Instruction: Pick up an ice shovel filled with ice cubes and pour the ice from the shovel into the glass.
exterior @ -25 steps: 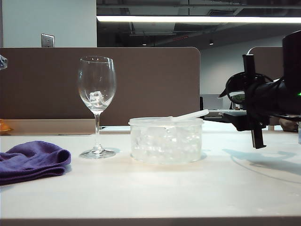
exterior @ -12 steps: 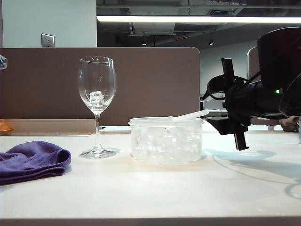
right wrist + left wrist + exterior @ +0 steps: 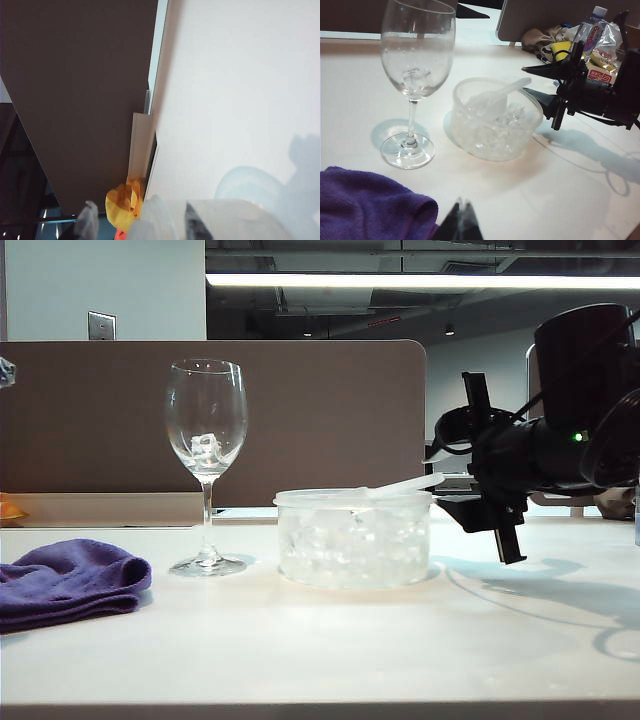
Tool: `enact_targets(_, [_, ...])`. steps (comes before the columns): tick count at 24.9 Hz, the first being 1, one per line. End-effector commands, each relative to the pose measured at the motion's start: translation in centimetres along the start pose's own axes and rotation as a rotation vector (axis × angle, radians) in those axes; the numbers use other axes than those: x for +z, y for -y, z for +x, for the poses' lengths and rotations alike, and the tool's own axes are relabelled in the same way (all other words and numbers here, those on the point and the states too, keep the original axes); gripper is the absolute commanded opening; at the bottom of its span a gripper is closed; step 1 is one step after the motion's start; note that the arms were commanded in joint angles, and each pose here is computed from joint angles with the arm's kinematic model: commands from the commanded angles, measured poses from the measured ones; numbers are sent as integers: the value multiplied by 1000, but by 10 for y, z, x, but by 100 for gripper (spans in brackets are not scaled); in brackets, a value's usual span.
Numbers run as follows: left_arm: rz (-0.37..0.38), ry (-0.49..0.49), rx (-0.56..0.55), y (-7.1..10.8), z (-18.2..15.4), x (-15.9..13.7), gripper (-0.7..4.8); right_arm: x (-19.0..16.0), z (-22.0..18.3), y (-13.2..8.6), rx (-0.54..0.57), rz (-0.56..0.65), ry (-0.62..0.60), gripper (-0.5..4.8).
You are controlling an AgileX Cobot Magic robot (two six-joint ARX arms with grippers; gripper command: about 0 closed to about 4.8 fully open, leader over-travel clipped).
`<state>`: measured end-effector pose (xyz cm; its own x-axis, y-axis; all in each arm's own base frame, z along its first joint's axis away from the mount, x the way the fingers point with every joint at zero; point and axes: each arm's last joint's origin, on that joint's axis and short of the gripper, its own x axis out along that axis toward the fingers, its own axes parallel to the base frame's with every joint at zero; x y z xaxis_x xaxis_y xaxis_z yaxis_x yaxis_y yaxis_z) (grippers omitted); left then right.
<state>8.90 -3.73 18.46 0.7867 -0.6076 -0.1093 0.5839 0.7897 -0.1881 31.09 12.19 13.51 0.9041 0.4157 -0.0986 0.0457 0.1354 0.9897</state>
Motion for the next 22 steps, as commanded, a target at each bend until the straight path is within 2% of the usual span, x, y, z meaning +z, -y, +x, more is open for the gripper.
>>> enact_targets(1, [7,14,-6,1,0,3,-5,1,4,-6,19,-11,12,221])
enact_targets(7, [7,14,-6,1,0,3,-5,1,12,-13,10,-25,6,221])
enact_targets(18, [7,14,-6,1,0,3,-5,-3,13,-13,8,-26,-28,220])
enact_targets(22, [7,14,-6,1,0,3,-5,-6,13,-10,-24,-25,-34,207])
